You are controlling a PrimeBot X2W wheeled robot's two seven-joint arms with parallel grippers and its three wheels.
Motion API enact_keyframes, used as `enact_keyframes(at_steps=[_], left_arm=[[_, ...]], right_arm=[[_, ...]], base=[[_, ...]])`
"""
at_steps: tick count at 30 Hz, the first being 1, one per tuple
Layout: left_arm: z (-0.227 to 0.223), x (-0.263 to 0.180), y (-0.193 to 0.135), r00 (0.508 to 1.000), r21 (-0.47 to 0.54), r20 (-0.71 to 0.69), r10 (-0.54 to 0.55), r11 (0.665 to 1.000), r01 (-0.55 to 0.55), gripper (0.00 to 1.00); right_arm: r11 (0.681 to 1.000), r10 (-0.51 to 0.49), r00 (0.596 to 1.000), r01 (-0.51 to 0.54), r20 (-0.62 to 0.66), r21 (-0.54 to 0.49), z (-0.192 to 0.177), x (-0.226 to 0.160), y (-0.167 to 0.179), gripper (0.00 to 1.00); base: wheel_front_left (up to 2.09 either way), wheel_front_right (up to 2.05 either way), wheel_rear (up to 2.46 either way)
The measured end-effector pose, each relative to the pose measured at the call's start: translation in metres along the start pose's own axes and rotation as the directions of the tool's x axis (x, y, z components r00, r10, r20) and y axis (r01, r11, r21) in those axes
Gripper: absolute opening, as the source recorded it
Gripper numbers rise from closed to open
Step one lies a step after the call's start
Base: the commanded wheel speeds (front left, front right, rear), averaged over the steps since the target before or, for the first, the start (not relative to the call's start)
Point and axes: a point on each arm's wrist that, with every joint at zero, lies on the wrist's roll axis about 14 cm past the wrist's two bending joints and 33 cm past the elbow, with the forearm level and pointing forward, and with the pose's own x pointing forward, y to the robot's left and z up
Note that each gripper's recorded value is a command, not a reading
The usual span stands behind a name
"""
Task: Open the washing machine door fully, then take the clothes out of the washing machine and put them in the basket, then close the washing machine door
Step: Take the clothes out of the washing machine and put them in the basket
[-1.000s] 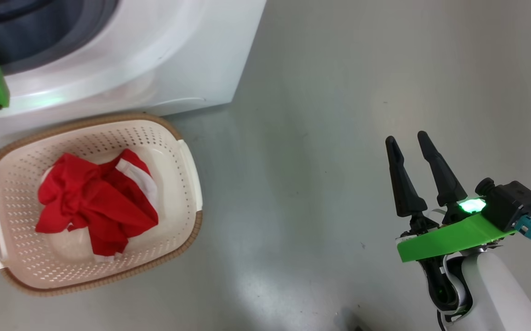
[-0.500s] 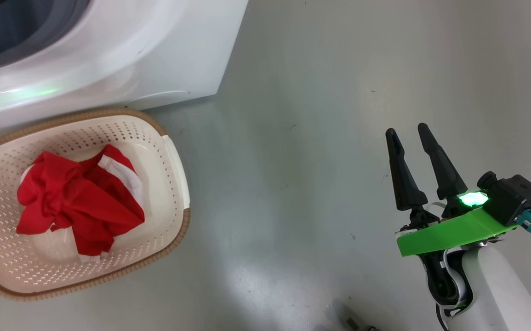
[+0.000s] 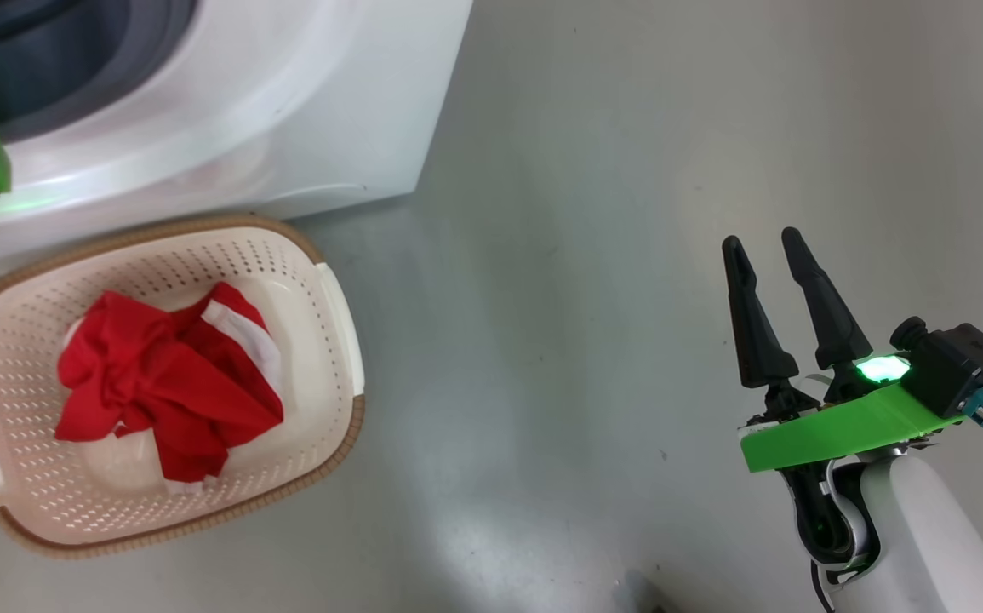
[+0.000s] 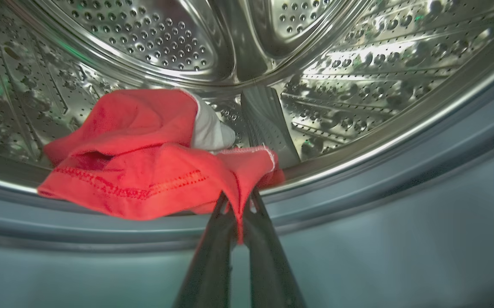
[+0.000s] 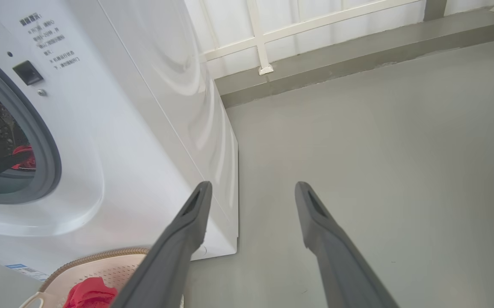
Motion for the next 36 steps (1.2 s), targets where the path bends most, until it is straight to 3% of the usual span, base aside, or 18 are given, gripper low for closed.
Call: enact_keyframes(at_steps=[17,27,36], left_arm=[[0.052,-0.074,0.001,0.956,-0.106,0.293,0.003,0.994,0.029,0.0],[0.11,-0.15,0.009,0.849,-0.126,0.528,0.031,0.991,0.042,0.0],[0.129,-0.197,0.008,0.775,-0.132,0.63,0.045,0.99,0.05,0.0]], right_arm=[[0.999,0.048,0.997,-0.048,0.053,0.001,0.021,-0.014,0.018,1.0],[0.996,0.084,0.994,-0.084,0.069,-0.002,0.027,-0.026,0.031,1.0],[0.995,0.103,0.992,-0.103,0.074,-0.003,0.029,-0.029,0.037,1.0]], base=[[0.0,0.0,0.0],[0.0,0.0,0.0],[0.0,0.0,0.0]])
